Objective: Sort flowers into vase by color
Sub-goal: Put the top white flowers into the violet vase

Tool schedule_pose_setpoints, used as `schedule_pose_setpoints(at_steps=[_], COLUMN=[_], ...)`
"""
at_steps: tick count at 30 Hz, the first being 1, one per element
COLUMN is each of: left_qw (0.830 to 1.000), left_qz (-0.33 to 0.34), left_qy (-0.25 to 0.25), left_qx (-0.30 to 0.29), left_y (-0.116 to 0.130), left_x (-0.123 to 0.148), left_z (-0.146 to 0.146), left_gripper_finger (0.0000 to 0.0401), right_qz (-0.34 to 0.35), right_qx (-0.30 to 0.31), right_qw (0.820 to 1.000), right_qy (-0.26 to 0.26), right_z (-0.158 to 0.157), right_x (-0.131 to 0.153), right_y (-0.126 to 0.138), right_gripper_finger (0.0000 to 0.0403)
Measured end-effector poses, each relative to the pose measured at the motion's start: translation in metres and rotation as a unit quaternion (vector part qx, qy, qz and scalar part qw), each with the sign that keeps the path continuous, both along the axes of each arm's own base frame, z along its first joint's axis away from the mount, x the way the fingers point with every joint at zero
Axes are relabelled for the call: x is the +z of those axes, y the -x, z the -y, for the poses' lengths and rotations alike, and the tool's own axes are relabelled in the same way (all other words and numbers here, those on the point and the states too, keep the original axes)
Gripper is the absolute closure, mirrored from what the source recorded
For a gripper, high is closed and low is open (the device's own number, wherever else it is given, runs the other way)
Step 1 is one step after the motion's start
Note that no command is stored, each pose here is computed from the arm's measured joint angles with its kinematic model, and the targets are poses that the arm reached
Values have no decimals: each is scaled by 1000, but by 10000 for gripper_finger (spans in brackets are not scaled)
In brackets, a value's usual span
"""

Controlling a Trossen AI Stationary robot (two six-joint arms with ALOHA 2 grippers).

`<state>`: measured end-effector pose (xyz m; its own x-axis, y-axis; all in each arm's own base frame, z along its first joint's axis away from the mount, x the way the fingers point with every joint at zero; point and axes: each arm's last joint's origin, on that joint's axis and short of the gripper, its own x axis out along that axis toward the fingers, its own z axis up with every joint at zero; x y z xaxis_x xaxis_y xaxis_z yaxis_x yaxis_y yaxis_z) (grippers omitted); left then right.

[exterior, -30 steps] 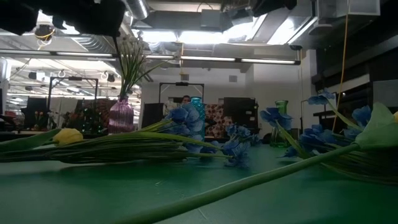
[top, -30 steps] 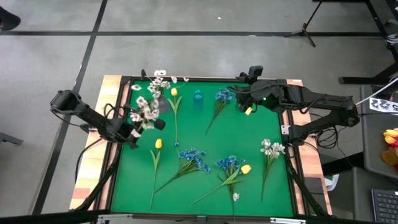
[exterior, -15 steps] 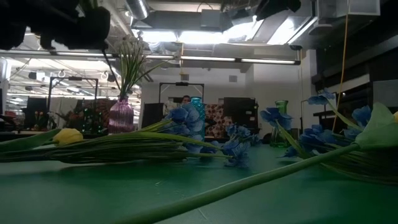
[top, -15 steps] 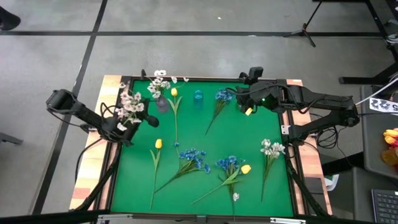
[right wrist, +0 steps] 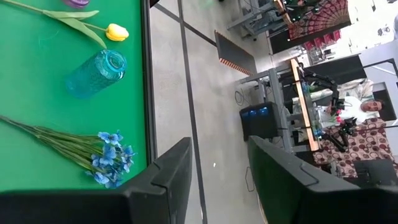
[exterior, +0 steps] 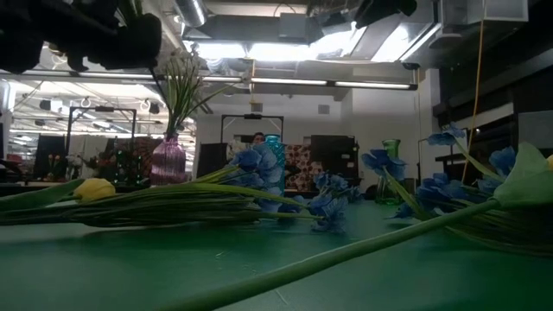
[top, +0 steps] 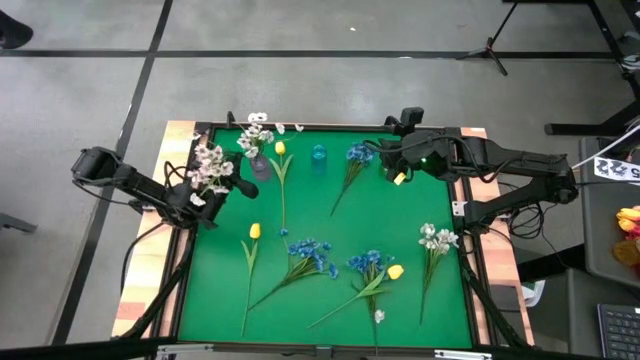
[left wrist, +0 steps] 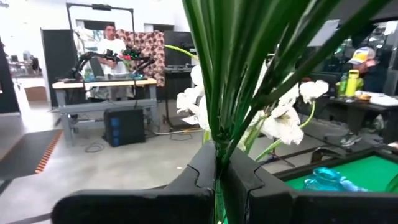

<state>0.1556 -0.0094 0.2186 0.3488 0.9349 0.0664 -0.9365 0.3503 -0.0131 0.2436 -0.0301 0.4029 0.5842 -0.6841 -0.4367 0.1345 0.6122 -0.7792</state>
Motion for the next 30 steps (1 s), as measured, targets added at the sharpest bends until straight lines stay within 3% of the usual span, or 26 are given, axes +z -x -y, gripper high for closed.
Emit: schedule_pose_setpoints(at_steps=[20,30], left_qw=[1000,998], left_qz=[-17,-37], left_qy=[5,17], left_qx=[14,57], left_y=[-5,-15], left_x=[-9,25], left_z=[-3,0], left_gripper_finger=[400,400], right_qz=[2,0], right_qx=[7,8], right_qw=[1000,1000], right_qy=[-7,-7], right_z=[0,0], right_x=[0,-1], right_y=[0,0], right_gripper_finger=[247,247])
